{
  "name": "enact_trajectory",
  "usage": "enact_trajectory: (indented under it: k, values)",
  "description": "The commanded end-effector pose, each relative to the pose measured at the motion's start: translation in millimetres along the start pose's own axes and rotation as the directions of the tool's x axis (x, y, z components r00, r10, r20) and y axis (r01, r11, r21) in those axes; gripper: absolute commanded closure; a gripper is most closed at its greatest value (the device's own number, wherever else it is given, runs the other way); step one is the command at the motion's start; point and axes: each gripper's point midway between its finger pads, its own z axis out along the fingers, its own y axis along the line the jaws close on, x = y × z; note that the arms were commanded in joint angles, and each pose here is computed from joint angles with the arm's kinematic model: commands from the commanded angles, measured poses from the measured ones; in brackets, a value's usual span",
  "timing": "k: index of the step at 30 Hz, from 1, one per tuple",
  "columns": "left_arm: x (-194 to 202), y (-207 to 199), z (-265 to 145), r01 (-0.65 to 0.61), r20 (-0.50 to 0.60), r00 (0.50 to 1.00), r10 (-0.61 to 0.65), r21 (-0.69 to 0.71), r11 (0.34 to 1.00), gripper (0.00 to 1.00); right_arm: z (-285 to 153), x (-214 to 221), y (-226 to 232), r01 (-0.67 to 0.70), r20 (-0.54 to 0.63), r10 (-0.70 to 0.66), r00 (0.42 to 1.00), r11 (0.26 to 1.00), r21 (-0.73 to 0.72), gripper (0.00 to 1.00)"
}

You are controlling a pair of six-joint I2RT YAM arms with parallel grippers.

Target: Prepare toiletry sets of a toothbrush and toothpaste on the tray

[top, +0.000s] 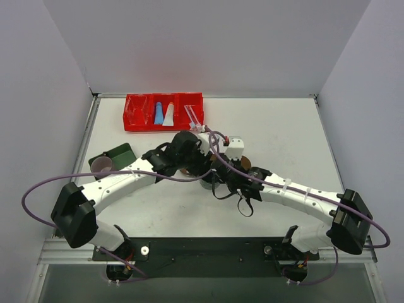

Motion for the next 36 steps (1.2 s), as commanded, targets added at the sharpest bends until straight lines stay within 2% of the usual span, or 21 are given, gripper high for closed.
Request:
enact_trajectory:
  k: [1, 3, 7, 12, 18, 26, 30, 36]
  values:
    - [-54.1, -16.5, -21.7, -0.004, 0.191, 0.981, -0.008, 0.065, 0.998, 0.54, 8.9, -7.2, -48.2, -0.108, 0.049, 0.102, 0.994, 0.981, 0.163, 1.0]
    - [-55.4, -17.8, -22.9, -0.001, 0.194, 0.981, -0.014, 0.074, 0.997, 0.46, 10.7, -9.2, -55.4, -0.126, 0.057, 0.118, 0.991, 0.976, 0.18, 1.0]
    - [-54.6, -16.7, -22.7, 0.006, 0.188, 0.982, -0.018, 0.065, 0.998, 0.39, 12.1, -12.4, -70.1, -0.169, 0.088, 0.153, 0.984, 0.962, 0.216, 1.0]
    - [-53.6, -11.5, -21.7, 0.026, 0.18, 0.983, -0.033, 0.042, 0.999, 0.37, 10.2, -22.9, -87.3, -0.22, 0.166, 0.18, 0.969, 0.939, 0.266, 1.0]
    - [-61.2, 6.3, -29.6, 0.09, 0.227, 0.97, -0.086, -0.007, 0.996, 0.34, 7.6, -32.2, -110.7, -0.316, 0.276, 0.229, 0.934, 0.889, 0.332, 1.0]
    - [-71.6, 48.1, -51.8, 0.237, 0.343, 0.917, -0.202, -0.061, 0.97, 0.32, 14.5, -39.5, -127.3, -0.421, 0.316, 0.313, 0.896, 0.824, 0.379, 1.0]
    - [-76.0, 58.5, -64.2, 0.258, 0.385, 0.899, -0.206, -0.088, 0.962, 0.31, 16.4, -41.9, -131.5, -0.46, 0.337, 0.338, 0.879, 0.791, 0.403, 1.0]
    - [-77.3, 63.9, -68.1, 0.267, 0.399, 0.894, -0.203, -0.112, 0.957, 0.31, 22.0, -40.4, -137.0, -0.462, 0.331, 0.336, 0.882, 0.756, 0.463, 1.0]
